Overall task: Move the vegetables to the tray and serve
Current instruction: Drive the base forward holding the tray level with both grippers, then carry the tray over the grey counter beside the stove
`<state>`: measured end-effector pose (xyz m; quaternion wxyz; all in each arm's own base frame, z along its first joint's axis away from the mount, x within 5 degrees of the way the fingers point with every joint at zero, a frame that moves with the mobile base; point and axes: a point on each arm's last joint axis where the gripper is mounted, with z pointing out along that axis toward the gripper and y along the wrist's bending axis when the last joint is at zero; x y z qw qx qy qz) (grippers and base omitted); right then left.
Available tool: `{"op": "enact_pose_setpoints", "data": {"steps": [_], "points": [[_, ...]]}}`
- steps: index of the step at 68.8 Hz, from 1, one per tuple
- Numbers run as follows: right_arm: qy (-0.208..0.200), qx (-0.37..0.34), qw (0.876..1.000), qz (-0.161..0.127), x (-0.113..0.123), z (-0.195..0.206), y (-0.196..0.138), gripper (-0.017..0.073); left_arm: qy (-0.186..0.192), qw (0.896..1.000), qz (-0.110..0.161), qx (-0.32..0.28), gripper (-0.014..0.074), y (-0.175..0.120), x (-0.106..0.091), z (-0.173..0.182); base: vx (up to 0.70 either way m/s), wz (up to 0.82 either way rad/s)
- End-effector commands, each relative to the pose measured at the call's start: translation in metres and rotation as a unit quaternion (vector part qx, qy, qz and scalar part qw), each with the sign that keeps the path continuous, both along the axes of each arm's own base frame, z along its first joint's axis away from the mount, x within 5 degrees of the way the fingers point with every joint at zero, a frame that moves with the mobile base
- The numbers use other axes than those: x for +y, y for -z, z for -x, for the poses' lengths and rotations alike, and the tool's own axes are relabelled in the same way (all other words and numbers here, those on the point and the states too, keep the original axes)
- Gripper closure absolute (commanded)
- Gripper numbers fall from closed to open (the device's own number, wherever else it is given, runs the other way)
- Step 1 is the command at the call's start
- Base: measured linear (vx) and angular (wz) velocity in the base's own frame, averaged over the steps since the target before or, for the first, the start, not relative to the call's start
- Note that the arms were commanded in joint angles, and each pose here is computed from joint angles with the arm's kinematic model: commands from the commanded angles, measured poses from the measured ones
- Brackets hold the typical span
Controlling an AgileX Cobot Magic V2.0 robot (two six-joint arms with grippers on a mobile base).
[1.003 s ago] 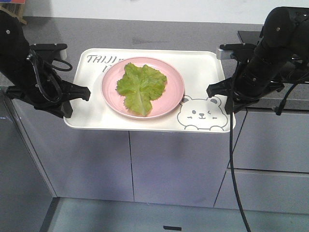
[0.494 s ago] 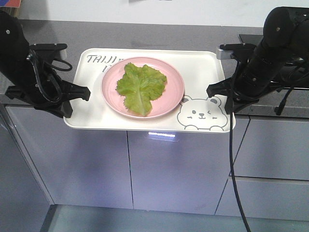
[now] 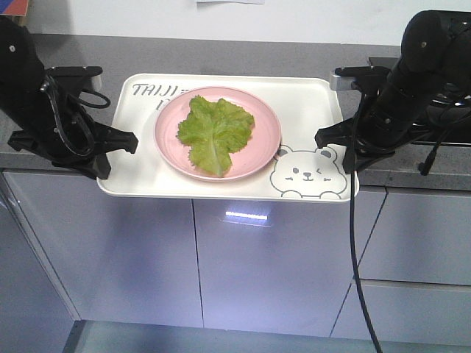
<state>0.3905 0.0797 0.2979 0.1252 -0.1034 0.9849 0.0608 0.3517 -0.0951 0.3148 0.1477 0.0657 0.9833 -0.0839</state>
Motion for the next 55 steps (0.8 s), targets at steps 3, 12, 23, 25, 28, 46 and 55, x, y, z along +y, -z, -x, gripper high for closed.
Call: {"op": "enact_pose_setpoints", "data": {"steps": [3, 12, 23, 25, 28, 46, 55], "points": [[-0.022, -0.059, 0.998, -0.021, 0.0041, 0.0073, -0.0320, 0.0564, 0.013, 0.996, 0.044, -0.070, 0.0600, -0.0347, -0.0080, 0.0070, 0.07, 0.00], [-0.022, -0.059, 0.998, -0.021, 0.0041, 0.0073, -0.0320, 0.0564, 0.013, 0.996, 0.044, -0.070, 0.0600, -0.0347, -0.0080, 0.0070, 0.07, -0.01], [-0.022, -0.059, 0.998, -0.021, 0.0041, 0.0073, -0.0320, 0.0564, 0.013, 0.996, 0.044, -0.070, 0.0600, -0.0347, -0.0080, 0.0070, 0.07, -0.03], [-0.022, -0.059, 0.998, -0.021, 0.0041, 0.0073, -0.0320, 0.0564, 0.013, 0.996, 0.044, -0.070, 0.0600, -0.0347, -0.0080, 0.0070, 0.06, -0.04], [-0.022, -0.059, 0.998, -0.021, 0.0041, 0.0073, -0.0320, 0.0564, 0.013, 0.996, 0.044, -0.070, 0.0600, -0.0347, -0.0080, 0.0070, 0.06, -0.04], [-0.022, -0.059, 0.998, -0.021, 0.0041, 0.0073, -0.0320, 0.0564, 0.013, 0.996, 0.044, -0.070, 0.0600, -0.0347, -0.0080, 0.0070, 0.07, -0.03], [-0.022, -0.059, 0.998, -0.021, 0.0041, 0.0073, -0.0320, 0.0564, 0.013, 0.996, 0.044, -0.070, 0.0600, -0.0347, -0.0080, 0.0070, 0.07, -0.02]]}}
